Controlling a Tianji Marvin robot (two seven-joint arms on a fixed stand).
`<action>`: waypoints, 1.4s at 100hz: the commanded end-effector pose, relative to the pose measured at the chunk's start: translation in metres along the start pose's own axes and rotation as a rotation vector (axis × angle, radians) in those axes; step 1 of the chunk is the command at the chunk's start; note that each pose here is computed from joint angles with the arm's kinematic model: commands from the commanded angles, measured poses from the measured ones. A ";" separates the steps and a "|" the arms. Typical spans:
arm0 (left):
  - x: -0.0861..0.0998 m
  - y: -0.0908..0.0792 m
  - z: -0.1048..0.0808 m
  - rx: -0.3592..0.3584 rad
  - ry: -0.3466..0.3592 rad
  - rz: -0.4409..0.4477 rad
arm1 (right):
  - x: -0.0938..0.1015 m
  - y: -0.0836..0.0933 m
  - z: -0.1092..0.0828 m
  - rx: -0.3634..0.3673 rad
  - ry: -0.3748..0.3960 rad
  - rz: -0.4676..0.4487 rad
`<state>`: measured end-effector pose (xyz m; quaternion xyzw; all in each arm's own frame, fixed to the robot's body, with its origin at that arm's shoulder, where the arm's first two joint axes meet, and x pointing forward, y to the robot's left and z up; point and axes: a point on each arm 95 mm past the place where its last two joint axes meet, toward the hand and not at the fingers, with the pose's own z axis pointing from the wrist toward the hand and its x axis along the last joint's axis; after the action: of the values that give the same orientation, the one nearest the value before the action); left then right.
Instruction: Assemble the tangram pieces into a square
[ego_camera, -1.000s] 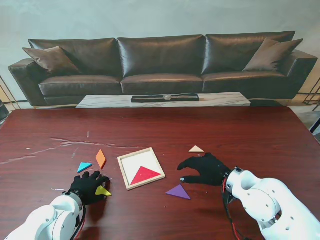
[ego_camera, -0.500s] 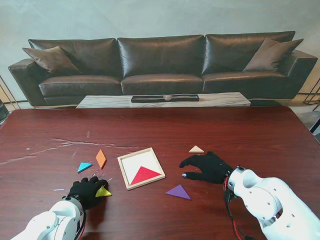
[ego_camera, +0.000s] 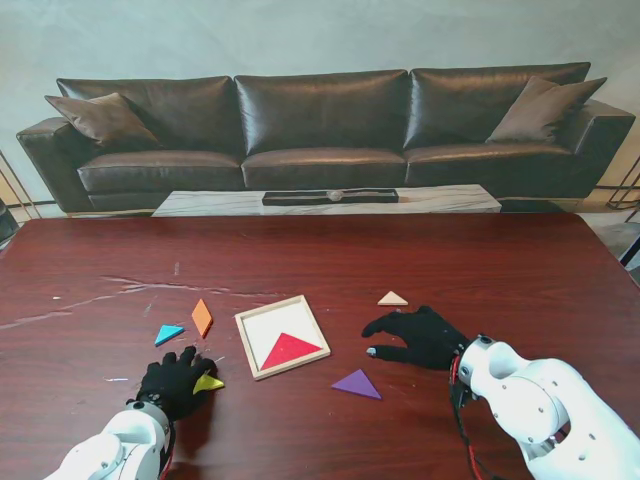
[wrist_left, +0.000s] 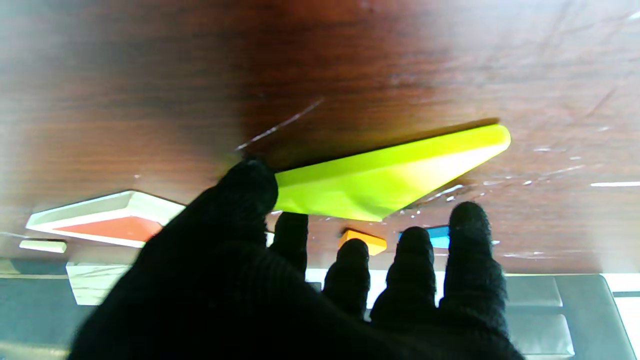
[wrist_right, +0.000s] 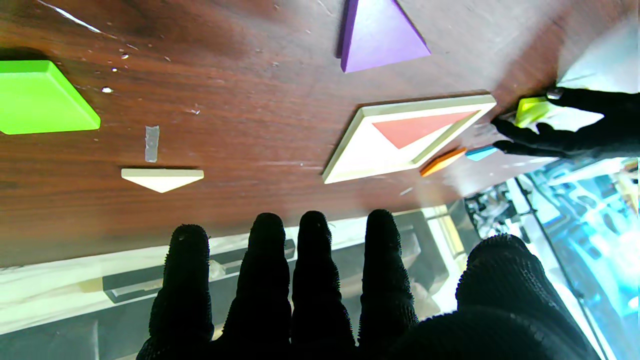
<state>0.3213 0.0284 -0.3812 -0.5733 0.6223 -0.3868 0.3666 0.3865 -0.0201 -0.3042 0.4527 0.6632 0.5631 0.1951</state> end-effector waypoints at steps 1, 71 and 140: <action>-0.006 0.031 -0.003 -0.109 -0.016 0.005 | 0.004 -0.002 -0.002 0.003 0.001 -0.004; -0.019 0.036 -0.010 -0.254 0.006 0.096 | 0.009 -0.005 -0.001 0.006 0.001 0.008; -0.025 0.042 0.003 -0.250 0.036 0.153 | 0.004 -0.008 -0.004 0.011 -0.014 0.022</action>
<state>0.3376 0.0419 -0.3668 -0.5272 0.6848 -0.3520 0.3594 0.3811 -0.0197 -0.3062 0.4629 0.6579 0.5614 0.1939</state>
